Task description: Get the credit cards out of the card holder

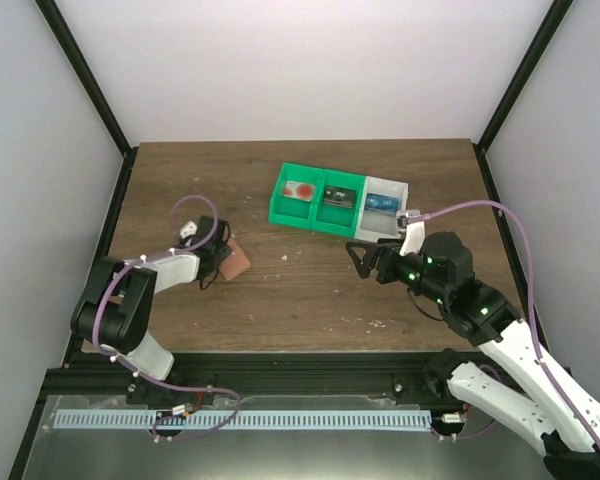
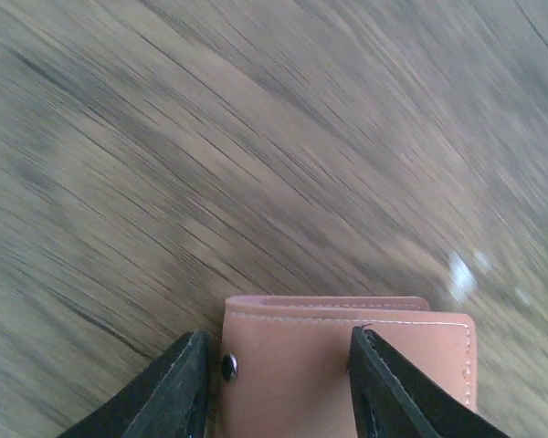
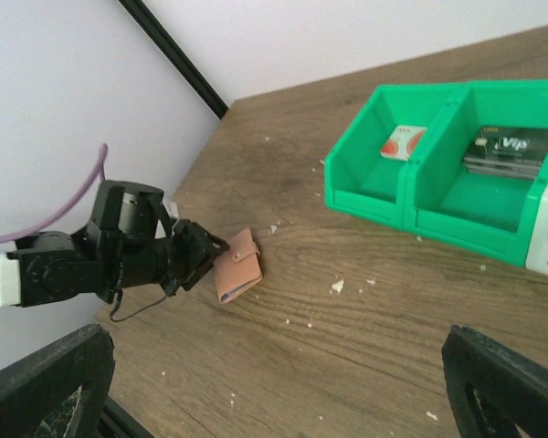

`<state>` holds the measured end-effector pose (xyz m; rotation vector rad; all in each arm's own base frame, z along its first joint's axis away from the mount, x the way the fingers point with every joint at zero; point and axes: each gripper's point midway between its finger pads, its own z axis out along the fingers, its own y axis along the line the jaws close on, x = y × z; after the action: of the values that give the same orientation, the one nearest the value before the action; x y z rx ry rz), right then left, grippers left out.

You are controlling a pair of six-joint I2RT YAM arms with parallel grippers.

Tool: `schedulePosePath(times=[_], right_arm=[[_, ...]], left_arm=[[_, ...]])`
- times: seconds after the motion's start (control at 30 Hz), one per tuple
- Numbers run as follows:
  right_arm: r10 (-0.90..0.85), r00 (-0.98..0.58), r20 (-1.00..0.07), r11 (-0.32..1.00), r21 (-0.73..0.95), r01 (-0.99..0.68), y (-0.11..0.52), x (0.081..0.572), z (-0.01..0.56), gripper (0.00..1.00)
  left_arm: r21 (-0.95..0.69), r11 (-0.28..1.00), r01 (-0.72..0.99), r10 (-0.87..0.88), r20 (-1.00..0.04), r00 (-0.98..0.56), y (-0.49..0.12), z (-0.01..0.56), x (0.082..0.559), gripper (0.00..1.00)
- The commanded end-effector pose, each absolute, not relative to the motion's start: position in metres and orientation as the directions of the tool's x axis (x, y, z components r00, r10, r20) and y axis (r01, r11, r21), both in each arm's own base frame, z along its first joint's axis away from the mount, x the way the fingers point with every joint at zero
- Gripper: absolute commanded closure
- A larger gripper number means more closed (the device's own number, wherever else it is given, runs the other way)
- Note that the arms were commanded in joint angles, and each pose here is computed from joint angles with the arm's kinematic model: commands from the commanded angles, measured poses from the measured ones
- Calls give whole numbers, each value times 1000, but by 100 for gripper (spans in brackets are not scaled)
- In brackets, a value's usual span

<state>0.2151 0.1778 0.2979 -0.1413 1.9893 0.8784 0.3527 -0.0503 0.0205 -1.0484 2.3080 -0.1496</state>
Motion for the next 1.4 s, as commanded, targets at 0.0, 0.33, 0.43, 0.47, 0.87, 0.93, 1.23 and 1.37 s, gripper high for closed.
schedulePosePath(times=[0.0,0.33,0.43,0.47,0.87,0.93,1.23,1.37], right_arm=[[212,-591,-778,741,522,-421,183,218,286,0],[179,-691,-700,733,563,-381,199,224,243,5],[170,-733,-659,726,587,-359,206,224,224,11],[168,-747,-644,721,597,-353,208,223,217,13],[51,-739,-672,773,495,-396,235,266,153,67],[31,-735,-678,766,488,-418,248,279,151,71],[-86,-768,-635,769,447,-456,290,324,102,71],[-141,-789,-598,762,443,-472,301,328,79,70]], left_arm=[[-340,794,-503,-599,-304,-741,-116,-8,312,55],[-410,852,-326,-444,-234,-865,-200,-12,277,56],[-473,841,-264,-406,-227,-885,-226,-4,269,58],[-501,832,-238,-392,-229,-891,-235,0,267,58],[-691,722,-32,-322,-296,-899,-258,42,263,55],[-743,668,-37,-354,-274,-894,-248,46,262,53],[-765,643,-29,-351,-261,-899,-224,42,250,47],[-796,606,20,-356,-293,-888,-222,53,246,44]])
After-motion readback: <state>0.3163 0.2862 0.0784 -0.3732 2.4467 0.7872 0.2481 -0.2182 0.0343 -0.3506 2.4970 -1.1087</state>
